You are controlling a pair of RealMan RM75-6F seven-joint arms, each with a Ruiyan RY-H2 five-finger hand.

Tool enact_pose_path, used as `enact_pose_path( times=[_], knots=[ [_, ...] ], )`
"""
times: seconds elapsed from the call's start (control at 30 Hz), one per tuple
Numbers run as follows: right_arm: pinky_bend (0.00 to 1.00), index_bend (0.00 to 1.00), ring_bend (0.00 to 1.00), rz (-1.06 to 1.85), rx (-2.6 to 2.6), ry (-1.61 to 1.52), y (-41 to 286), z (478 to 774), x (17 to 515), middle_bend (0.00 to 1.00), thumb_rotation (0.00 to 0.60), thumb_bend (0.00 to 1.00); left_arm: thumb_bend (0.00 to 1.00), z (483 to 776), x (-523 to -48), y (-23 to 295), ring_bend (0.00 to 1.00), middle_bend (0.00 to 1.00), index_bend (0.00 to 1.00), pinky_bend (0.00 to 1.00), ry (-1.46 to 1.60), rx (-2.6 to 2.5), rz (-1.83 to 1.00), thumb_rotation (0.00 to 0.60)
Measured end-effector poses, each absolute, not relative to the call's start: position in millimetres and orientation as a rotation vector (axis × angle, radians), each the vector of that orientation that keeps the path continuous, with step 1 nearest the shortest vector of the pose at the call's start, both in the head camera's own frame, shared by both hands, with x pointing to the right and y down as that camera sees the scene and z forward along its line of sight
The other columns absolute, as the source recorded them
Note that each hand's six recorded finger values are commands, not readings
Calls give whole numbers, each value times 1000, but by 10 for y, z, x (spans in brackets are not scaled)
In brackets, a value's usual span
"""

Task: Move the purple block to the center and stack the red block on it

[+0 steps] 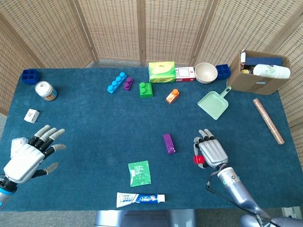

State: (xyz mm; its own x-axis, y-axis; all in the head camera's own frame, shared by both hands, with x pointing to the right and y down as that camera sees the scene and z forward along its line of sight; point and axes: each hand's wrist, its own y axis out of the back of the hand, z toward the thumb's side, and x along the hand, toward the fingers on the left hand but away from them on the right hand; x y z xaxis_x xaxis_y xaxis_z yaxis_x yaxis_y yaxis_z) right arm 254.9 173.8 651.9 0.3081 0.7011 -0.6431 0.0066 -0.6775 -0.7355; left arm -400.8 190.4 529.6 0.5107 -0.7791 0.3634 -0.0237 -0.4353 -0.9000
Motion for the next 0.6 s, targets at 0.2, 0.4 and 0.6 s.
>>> enact_pose_path(
  times=[0.2, 0.4, 0.6],
  knots=[
    [47, 614, 74, 1359, -1993, -654, 1624, 6357, 2412, 295, 600, 136, 330, 5277, -4028, 1906, 0, 23, 316, 0, 670, -1810, -1027, 600],
    [49, 612, 75, 1315, -2045, -651, 1505, 6240, 2229, 295, 600, 134, 329, 5252, -4047, 1918, 0, 23, 316, 0, 679, -1802, -1029, 600],
    [52, 611, 75, 1295, -2075, -624, 1432, 6211, 2064, 295, 600, 134, 329, 5236, -4088, 1934, 0, 23, 316, 0, 682, -1794, -1041, 600]
  ],
)
